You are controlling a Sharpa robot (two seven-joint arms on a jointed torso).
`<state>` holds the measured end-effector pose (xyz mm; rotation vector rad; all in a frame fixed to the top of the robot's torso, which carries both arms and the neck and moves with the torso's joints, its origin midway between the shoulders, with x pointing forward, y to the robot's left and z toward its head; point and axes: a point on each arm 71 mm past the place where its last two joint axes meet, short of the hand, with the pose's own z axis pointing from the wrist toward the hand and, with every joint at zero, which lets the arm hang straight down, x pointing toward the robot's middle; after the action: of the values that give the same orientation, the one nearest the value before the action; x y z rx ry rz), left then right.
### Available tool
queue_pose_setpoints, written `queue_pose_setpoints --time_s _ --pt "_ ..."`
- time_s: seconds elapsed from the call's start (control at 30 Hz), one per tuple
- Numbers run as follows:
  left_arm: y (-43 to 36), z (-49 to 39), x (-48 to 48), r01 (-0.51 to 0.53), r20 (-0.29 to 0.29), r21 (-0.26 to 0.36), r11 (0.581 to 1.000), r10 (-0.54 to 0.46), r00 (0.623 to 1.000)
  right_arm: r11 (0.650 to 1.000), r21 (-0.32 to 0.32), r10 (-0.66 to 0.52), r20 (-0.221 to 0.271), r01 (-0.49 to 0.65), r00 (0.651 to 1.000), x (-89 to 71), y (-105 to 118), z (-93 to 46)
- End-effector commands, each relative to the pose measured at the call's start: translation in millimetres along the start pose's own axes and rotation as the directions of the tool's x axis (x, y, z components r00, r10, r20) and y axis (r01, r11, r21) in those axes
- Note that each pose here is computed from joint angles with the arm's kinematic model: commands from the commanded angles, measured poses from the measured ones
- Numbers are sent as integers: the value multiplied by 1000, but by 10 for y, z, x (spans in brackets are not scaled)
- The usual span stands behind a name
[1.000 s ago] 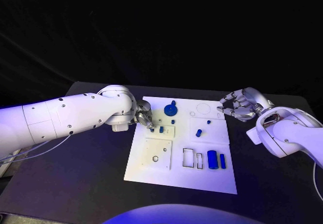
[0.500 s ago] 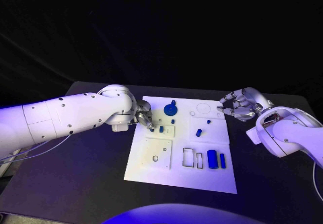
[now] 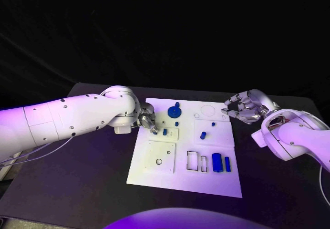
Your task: Assemble the parts on the task board
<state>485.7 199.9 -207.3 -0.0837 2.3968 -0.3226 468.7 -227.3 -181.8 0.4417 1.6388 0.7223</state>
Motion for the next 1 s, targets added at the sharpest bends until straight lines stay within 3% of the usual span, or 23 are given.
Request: queue_pose_setpoints --time_s 0.03,1.0 --pt "-10 10 30 -9 -34 -5 1000 9 999 1000 -11 -6 -9 6 1000 14 9 -1" --pt "-59 88 35 -8 -68 -69 998 4 998 1000 -13 -5 -10 5 1000 19 14 -6"
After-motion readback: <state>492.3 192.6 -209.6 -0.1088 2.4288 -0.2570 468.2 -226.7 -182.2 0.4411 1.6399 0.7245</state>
